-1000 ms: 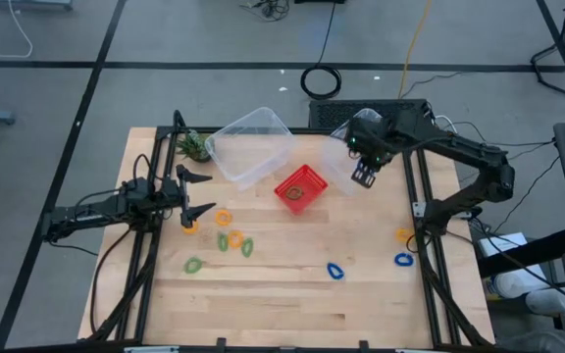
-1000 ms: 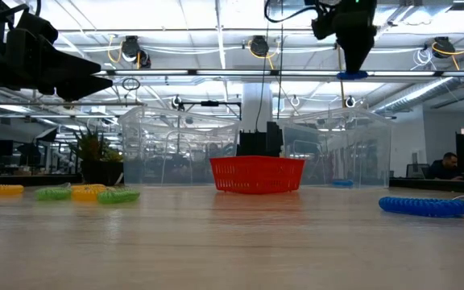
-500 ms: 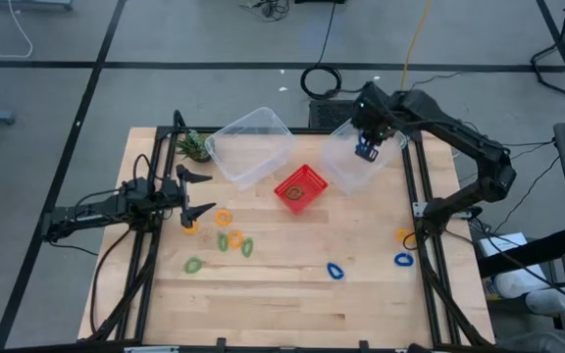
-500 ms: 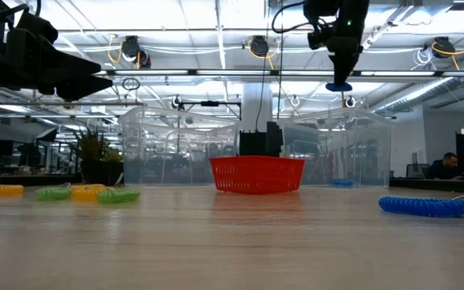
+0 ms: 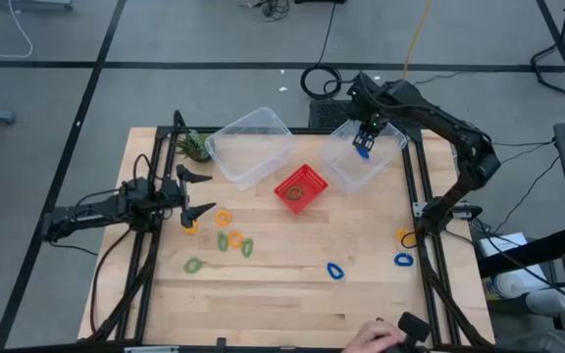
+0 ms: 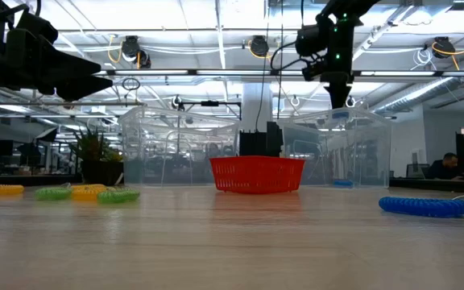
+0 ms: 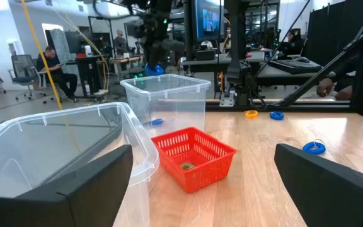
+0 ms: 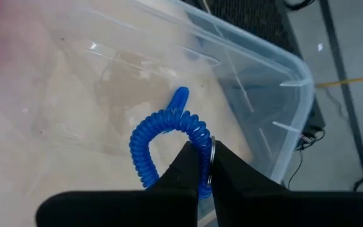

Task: Sort spring keychains
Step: Put the blue spring keychain into the right transparent bin

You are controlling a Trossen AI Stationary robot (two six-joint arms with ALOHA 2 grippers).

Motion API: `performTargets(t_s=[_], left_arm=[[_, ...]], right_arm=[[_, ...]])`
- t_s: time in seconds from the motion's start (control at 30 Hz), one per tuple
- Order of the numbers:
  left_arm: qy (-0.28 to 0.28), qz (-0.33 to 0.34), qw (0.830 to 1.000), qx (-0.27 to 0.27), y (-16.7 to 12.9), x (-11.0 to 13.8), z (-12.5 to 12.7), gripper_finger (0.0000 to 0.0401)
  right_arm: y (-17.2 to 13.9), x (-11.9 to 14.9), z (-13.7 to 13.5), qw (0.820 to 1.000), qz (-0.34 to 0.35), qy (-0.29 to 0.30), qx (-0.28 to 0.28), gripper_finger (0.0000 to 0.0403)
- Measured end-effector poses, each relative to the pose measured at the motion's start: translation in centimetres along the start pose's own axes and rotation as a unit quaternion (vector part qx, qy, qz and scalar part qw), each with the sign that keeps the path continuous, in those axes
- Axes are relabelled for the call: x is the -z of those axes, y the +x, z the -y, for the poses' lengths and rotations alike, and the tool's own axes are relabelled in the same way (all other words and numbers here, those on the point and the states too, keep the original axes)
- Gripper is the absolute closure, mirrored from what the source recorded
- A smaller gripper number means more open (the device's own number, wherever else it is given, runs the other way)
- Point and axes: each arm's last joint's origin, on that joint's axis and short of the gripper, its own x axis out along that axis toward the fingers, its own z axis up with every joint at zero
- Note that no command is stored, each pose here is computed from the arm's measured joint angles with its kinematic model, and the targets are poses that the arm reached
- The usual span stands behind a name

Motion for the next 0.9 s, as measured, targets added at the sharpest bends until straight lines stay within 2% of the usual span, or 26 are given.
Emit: performTargets(t_s=[0.43, 0.57, 0.9], left_arm=[[0.000, 0.000, 1.000, 0.000, 0.0, 0.0, 0.0, 0.0006], [0.000, 0.000, 1.000, 0.000, 0.0, 0.0, 0.0, 0.0006], [0.000, 0.000, 1.000, 0.000, 0.0, 0.0, 0.0, 0.0006]], right_arm=[[6.1, 0.8, -0.4, 0.999, -0.013, 0.029, -0.002, 0.0399], [7.7, 1.4, -1.0, 0.999, -0.014, 0.028, -0.020, 0.0399], [10.2, 2.2, -2.6, 0.999, -0.006, 0.042, -0.027, 0.0399]])
